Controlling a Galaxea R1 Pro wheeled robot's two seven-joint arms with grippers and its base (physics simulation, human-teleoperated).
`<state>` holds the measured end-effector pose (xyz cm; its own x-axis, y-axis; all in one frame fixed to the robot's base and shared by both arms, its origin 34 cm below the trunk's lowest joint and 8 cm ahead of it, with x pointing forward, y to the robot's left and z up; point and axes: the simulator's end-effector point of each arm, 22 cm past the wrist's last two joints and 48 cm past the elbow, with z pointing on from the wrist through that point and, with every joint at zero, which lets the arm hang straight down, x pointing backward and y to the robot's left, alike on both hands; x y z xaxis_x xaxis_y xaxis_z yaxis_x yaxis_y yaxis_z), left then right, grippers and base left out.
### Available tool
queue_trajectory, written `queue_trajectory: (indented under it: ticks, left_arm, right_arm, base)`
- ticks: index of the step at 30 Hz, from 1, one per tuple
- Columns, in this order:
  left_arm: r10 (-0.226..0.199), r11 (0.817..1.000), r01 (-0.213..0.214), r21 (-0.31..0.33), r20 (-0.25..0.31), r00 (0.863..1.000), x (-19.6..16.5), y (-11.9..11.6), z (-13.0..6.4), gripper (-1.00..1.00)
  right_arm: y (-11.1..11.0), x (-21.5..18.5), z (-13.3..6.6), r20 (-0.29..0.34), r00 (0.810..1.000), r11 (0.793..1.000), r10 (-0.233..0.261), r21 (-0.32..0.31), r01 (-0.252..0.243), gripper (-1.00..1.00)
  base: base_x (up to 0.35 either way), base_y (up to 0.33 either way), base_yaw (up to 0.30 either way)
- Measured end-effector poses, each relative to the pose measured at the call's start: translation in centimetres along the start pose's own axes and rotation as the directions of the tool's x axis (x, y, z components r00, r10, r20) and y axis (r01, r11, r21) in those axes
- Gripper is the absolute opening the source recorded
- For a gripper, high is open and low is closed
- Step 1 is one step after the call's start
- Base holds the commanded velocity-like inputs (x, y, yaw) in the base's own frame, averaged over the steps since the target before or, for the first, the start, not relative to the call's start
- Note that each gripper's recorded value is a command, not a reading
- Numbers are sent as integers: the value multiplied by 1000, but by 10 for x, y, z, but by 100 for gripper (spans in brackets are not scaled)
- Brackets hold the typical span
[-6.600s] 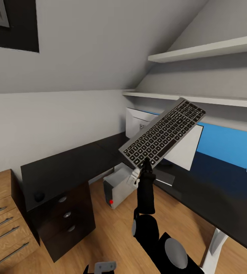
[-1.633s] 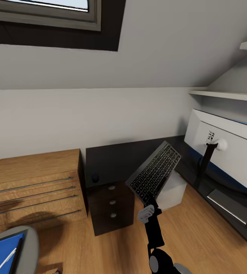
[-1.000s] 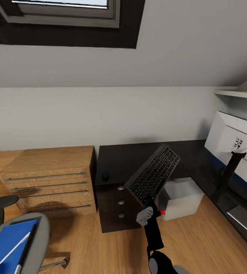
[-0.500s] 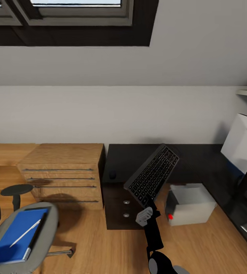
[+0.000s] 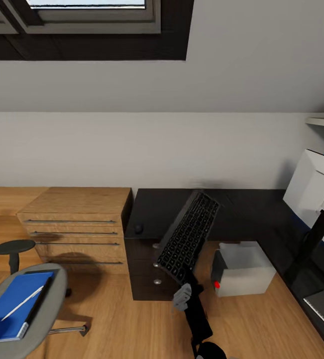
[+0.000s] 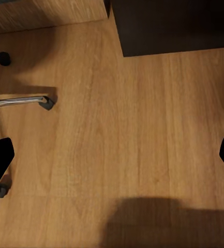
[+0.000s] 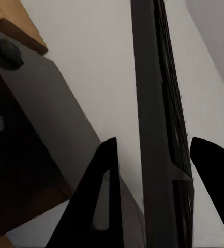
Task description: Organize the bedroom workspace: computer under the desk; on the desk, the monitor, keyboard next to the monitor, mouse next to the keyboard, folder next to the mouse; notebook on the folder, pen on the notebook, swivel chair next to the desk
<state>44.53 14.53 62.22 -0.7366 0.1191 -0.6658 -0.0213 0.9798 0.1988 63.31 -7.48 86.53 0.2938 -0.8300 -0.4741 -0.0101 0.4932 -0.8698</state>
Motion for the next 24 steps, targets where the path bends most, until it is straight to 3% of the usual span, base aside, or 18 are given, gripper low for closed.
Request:
queue_trajectory:
  ticks: [1,6,18,19,21,22,24]
  left_arm:
    - [0,1000,0,0,0,1000,0,0,0,100]
    - [0,1000,0,0,0,1000,0,0,0,100]
    - [-1,1000,1,0,1,1000,-1,0,0,100]
    - [-1,1000,1,0,1,1000,0,0,0,100]
    - [-1,1000,1,0,0,1000,0,0,0,100]
    - [-1,1000,1,0,0,1000,0,0,0,100]
    - [-1,1000,1,0,1,1000,0,0,0,100]
  right_arm:
    - [10,-8,-7,58,997,998,-58,-31,60,-100]
    - [41,-21,-28,182,972,977,-150,-126,174,-100]
    - [52,-32,-34,223,964,971,-144,-159,182,-100]
    - [47,-36,-32,230,964,975,-134,-144,169,-100]
    - [-1,-54,-11,231,969,996,-84,-11,89,-100]
    - [-2,-51,-10,224,970,995,-91,-9,95,-100]
    - [-26,-39,6,178,980,996,-85,21,82,-100]
  base:
    - [0,-3,0]
    - [0,-1,0]
    - [0,0,0]
    - [0,0,0]
    - [0,0,0]
    - [0,0,0]
    - [0,0,0]
